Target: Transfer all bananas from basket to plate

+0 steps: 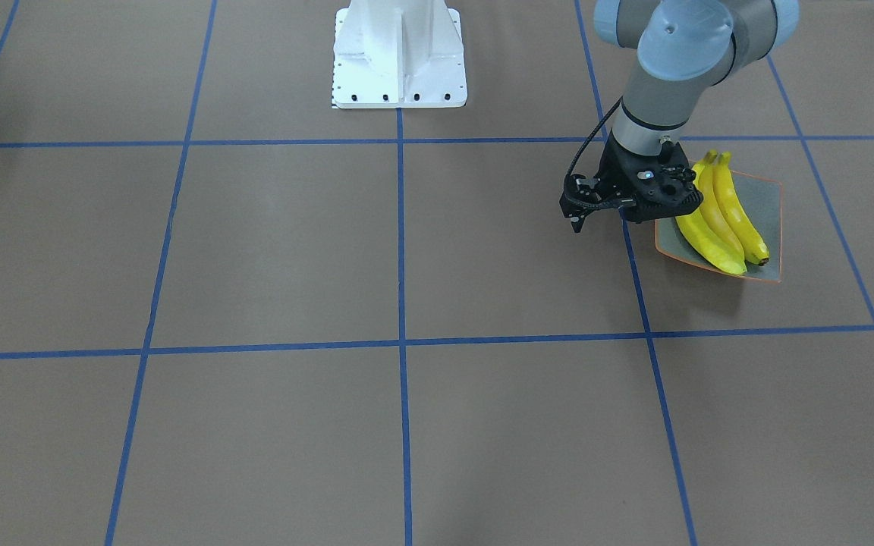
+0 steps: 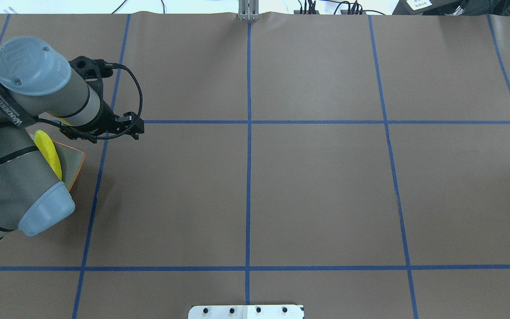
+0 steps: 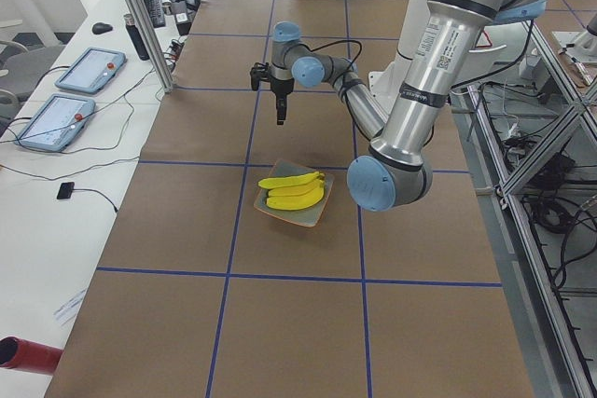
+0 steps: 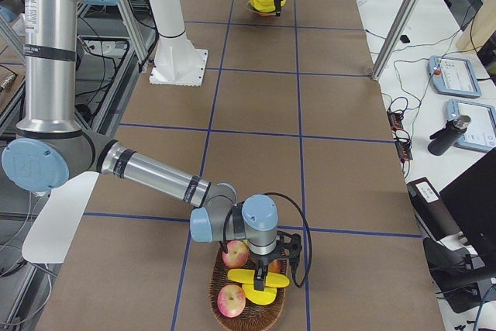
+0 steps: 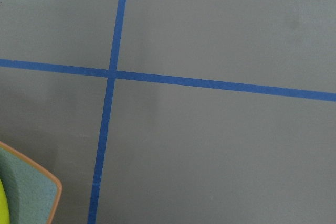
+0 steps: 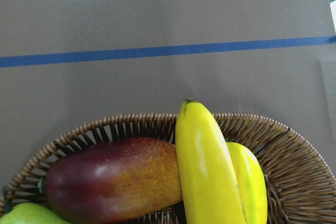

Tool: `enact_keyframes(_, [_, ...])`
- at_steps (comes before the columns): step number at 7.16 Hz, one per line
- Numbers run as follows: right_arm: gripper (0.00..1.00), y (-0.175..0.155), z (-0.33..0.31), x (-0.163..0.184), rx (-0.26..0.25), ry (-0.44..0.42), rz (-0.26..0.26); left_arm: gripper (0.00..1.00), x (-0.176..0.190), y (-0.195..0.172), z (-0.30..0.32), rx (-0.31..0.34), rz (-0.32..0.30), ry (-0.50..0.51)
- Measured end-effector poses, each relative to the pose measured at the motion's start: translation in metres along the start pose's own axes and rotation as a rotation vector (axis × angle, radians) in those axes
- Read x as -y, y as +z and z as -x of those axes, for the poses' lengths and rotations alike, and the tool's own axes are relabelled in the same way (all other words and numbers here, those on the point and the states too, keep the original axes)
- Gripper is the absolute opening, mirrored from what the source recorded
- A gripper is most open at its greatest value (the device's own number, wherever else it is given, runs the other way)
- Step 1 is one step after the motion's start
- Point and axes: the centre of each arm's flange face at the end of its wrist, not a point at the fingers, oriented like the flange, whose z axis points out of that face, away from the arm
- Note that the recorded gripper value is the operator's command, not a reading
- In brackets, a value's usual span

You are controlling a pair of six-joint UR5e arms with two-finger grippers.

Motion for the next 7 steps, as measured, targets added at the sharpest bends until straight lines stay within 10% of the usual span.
enact_keyframes(3, [0.55, 0.0078, -0.002, 0.0003, 0.024, 0.012, 0.022, 0.99, -0.0003, -0.0017, -0.0003, -0.002, -0.001, 0.001])
enact_keyframes(4, [0.16, 0.0096, -0.0025, -0.0012, 0.033, 0.014, 0.028, 0.99, -0.0004, -0.0019, -0.0003, -0.002, -0.001, 0.001])
enact_keyframes(5, [0.0, 0.0104, -0.0028, -0.0019, 0.036, 0.015, 0.031, 0.99, -0.0004, -0.0019, -0.0003, -0.002, -0.001, 0.001])
enact_keyframes(7, [0.0, 0.0062, -0.0018, 0.0013, 0.043, 0.006, 0.022, 0.99, -0.0003, -0.0024, -0.0009, -0.004, -0.002, 0.001])
